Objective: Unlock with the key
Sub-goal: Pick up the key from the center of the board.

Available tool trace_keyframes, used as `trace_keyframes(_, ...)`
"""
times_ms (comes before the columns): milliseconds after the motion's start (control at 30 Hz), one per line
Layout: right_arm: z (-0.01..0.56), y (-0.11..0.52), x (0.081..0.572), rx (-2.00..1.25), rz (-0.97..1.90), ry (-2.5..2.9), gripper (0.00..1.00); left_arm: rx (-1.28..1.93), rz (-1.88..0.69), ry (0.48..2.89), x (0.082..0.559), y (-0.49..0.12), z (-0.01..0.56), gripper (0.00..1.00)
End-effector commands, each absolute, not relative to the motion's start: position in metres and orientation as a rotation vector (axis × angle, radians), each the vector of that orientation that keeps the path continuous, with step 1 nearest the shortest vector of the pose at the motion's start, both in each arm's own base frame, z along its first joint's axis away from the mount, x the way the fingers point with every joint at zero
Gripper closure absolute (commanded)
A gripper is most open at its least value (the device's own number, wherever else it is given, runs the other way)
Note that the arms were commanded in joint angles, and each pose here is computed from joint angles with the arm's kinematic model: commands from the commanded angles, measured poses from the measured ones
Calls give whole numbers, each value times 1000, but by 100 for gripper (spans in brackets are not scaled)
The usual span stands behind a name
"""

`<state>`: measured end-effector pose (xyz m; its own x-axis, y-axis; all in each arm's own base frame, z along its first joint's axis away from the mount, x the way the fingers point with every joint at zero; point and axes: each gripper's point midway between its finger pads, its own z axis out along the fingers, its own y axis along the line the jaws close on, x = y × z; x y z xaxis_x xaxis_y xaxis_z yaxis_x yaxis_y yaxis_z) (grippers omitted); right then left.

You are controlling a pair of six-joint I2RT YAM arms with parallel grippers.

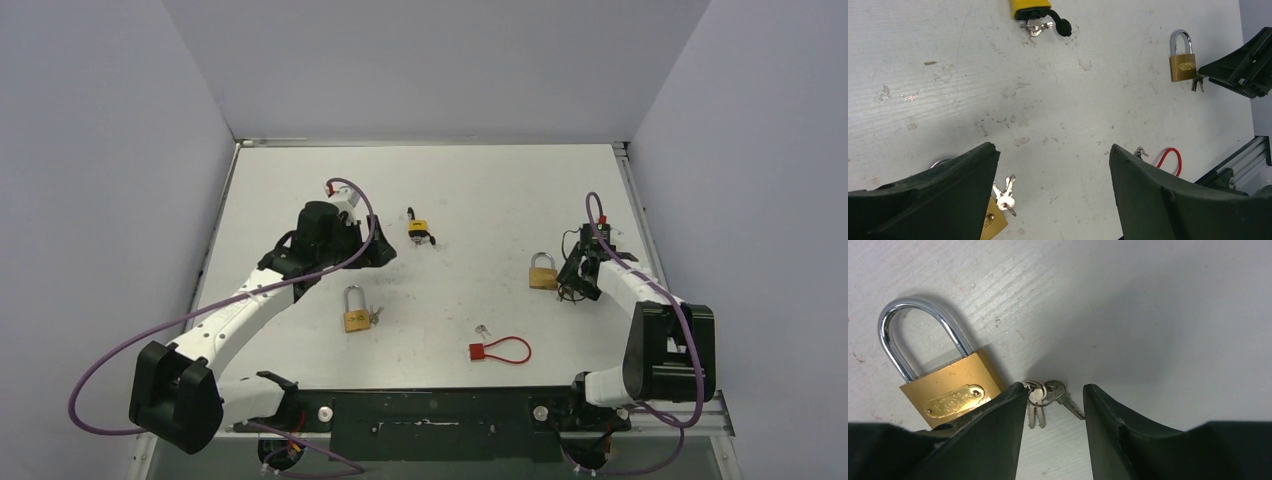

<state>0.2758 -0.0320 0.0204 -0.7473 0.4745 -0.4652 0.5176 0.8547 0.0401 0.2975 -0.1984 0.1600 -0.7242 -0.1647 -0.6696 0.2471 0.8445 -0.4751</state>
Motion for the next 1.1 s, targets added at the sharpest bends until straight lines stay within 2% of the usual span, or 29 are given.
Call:
trace_keyframes(0,20,-28,286,692,-81,2549,54,74,-769,2239,302,-203,166,21)
trace_keyframes(200,19,-25,282,743,-71,2563,60,73,-780,2240,300,-204,165,21)
trace_keyframes(333,28,-37,277,800,-158,2519,55,71,-785,2236,300,-205,166,21)
trace_keyframes(433,34,-38,278,794,-157,2497,55,69,-794,2239,300,-206,165,21)
trace_keyframes(533,32,-35,281,741,-139,2527,62,70,-801,2239,300,-207,166,21)
trace_keyframes(600,28,-33,282,707,-133,2547,71,69,-800,2237,300,-206,166,21)
trace_keyframes(700,27,-31,285,648,-115,2573,75,68,-795,2235,300,-205,167,21)
trace_keyframes(1067,15,-28,290,590,-101,2613,71,67,-816,2251,301,-210,160,21)
